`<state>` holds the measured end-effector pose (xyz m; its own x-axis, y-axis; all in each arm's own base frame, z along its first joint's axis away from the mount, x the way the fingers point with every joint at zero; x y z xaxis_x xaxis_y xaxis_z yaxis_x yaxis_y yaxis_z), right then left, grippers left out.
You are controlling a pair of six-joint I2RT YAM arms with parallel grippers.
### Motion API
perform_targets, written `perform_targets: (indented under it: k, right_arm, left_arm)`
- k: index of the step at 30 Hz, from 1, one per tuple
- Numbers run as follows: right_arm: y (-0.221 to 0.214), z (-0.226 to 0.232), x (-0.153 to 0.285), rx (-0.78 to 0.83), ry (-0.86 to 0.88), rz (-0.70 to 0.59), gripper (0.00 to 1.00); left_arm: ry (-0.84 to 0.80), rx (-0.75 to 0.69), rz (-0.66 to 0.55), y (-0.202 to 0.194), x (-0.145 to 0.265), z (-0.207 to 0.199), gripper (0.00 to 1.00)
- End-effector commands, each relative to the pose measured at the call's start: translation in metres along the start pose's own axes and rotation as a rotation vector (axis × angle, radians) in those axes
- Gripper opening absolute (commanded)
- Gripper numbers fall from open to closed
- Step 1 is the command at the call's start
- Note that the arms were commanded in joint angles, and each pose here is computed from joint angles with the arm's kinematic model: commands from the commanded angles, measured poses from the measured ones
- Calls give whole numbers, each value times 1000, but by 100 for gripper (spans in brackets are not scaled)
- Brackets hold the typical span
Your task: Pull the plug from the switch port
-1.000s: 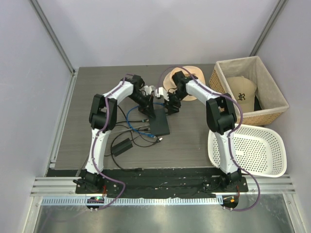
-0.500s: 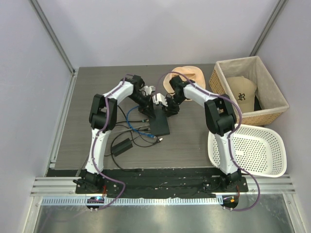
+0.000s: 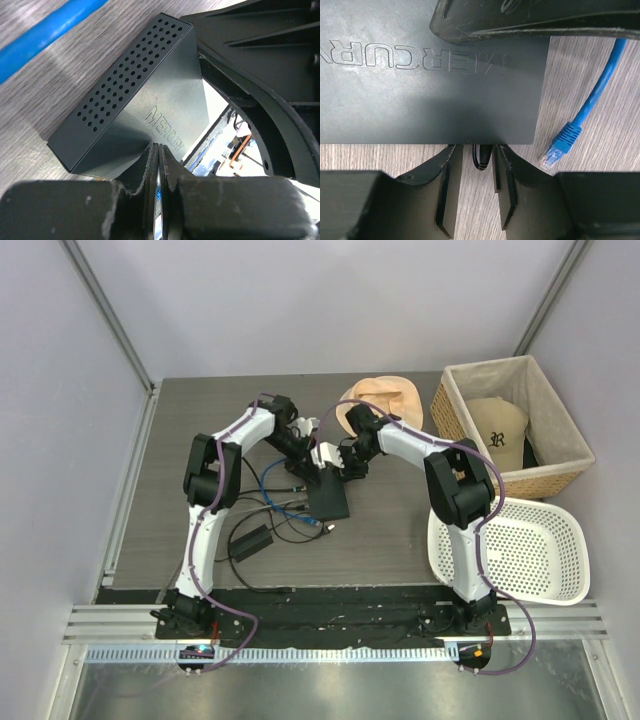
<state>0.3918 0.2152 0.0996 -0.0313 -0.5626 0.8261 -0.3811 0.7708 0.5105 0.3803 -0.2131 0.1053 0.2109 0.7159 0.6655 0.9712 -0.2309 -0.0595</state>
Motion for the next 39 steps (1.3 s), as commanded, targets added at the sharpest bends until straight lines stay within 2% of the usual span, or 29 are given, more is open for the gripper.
perform_targets:
  k: [1,6,8,11,14,22,37,39]
  right_arm:
    - [22,-4,13,76,-38,-33,37]
    - [21,-6,15,108,-35,-11,33]
    - [19,-5,14,100,-9,6,36]
    - [19,-8,16,88,-12,18,45]
    - [18,-8,17,84,-13,22,45]
    - [22,-14,17,61,-25,-3,37]
    - [18,-14,7,29,24,4,36]
    - [17,-15,6,16,20,6,33]
  left_arm:
    - [194,18,35,-4,-20,45,8]
    - [194,19,33,-5,-19,44,8]
    - [202,19,36,-5,-20,46,9]
    - [212,22,40,-6,-21,47,8]
    - [222,25,46,-7,-21,49,8]
    - [228,26,44,-6,-22,51,8]
    - [227,33,55,-7,-25,53,8]
    - [227,36,59,-7,-25,54,8]
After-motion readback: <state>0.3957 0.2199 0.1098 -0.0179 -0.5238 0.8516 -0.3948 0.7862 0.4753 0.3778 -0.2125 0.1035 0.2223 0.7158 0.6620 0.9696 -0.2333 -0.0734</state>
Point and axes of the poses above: each gripper's point midway between its finger pads, its own x axis back along the fingers, its own z axis along the line the jaws close on, y = z × x, the point moved 9 cm from there along x, back along the fingers, and after that the axes turned 4 degrees about x, right-handed, at the moved point
